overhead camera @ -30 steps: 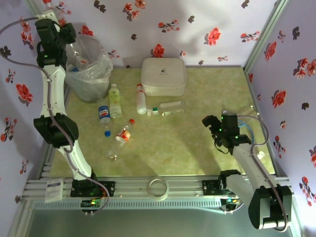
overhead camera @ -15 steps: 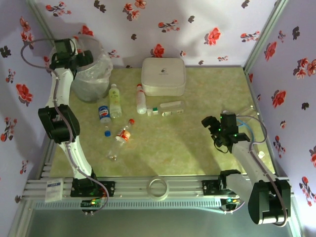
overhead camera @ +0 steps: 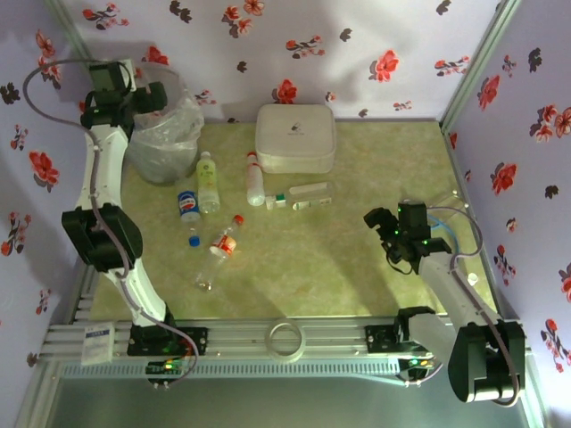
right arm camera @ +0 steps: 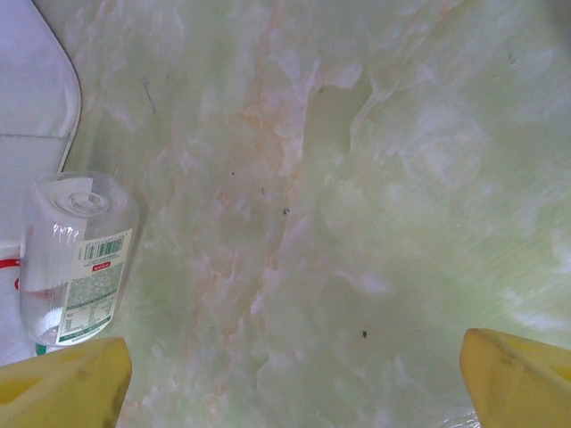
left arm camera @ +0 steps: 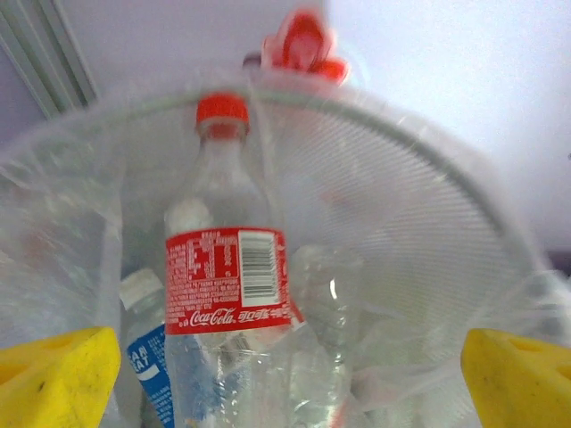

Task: Put the plastic bottles in the bin

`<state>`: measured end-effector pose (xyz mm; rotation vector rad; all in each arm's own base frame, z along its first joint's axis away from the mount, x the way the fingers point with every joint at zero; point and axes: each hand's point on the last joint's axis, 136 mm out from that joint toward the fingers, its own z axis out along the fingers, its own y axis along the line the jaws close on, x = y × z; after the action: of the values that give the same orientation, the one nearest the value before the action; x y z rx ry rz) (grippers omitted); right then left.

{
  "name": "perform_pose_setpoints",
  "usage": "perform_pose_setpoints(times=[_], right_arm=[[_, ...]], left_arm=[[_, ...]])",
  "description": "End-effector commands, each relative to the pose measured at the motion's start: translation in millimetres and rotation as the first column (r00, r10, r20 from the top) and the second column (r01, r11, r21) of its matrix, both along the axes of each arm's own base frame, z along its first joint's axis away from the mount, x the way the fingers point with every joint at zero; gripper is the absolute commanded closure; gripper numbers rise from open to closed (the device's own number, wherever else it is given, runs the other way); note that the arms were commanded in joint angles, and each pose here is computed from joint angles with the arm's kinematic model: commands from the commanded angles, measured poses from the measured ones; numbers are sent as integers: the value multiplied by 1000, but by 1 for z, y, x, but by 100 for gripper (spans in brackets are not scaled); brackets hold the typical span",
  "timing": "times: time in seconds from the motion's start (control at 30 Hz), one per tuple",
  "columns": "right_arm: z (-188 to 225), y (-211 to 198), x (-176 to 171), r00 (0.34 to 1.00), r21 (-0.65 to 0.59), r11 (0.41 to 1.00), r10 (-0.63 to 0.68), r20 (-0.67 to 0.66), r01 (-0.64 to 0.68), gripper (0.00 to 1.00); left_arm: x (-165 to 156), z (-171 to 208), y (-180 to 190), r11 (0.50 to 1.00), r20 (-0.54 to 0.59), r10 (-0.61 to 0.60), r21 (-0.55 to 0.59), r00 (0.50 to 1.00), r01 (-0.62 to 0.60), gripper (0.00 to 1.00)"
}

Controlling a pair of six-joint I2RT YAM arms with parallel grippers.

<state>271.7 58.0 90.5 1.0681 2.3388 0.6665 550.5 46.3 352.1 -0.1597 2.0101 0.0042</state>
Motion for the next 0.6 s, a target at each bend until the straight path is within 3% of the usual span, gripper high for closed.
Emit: perform_pose_setpoints(times=[0.0, 0.13, 0.23, 0.4, 0.57], right_arm=[[13, 0, 8, 999, 4, 1000, 1, 36, -1, 5], [12, 4, 13, 999, 25, 1000, 9, 38, -10, 5], [11, 5, 13, 999, 30, 999, 13, 35, -14, 4], [13, -1, 9, 999, -9, 1000, 13, 32, -13, 5], [8, -2, 17, 1000, -35, 999, 27, 16, -26, 4]], left_arm=[[-34, 83, -13, 998, 146, 7, 68, 989, -18, 1], [-68, 113, -59, 980, 156, -70, 195, 985, 39, 0], [-102, 97, -111, 951, 57, -178, 266, 982, 156, 0], [-161, 8, -172, 922, -168, -287, 220, 943, 319, 0], [-220, -103, -213, 901, -409, -335, 124, 849, 415, 0]])
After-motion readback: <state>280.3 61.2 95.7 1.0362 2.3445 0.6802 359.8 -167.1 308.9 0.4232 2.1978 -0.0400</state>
